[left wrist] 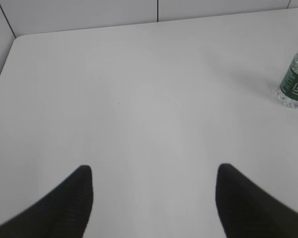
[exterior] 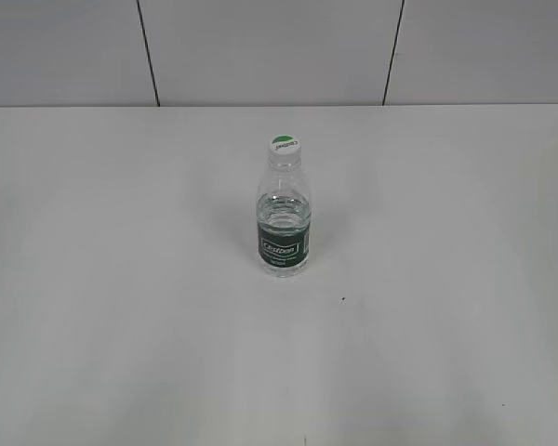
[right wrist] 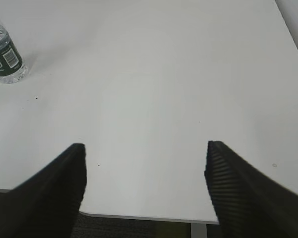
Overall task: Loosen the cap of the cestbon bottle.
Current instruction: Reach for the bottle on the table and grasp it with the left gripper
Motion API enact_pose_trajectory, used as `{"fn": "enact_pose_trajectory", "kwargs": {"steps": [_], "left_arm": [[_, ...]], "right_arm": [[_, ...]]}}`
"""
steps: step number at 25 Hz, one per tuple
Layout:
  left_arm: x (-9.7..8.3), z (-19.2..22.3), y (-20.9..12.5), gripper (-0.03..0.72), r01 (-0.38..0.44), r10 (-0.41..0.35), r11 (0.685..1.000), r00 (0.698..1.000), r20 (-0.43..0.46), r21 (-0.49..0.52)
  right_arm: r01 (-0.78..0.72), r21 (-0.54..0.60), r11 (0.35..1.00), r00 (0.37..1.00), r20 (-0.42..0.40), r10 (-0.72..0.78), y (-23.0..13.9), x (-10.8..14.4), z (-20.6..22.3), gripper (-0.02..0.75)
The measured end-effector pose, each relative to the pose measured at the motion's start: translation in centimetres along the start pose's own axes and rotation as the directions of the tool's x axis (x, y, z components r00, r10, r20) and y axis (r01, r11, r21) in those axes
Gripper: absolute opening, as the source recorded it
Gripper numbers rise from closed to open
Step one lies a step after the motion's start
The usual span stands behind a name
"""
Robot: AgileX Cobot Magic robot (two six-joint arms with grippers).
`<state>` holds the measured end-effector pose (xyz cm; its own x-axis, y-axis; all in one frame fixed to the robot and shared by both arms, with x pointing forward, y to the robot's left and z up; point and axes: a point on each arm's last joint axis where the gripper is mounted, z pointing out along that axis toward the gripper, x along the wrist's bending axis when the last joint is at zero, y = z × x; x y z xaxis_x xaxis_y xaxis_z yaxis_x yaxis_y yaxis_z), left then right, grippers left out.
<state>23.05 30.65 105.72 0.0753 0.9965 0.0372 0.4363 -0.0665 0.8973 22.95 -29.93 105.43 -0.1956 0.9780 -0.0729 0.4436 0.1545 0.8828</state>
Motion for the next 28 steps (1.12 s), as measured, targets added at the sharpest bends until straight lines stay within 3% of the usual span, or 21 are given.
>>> {"fn": "enact_pose_trajectory", "kwargs": {"steps": [28], "left_arm": [[0.21,-0.01,0.00,0.470,-0.013,0.013,1.000,1.000,-0.023,0.000]], "right_arm": [[0.000,0.000,1.000,1.000,0.000,0.000,0.00,0.00,0.00,0.569]]}}
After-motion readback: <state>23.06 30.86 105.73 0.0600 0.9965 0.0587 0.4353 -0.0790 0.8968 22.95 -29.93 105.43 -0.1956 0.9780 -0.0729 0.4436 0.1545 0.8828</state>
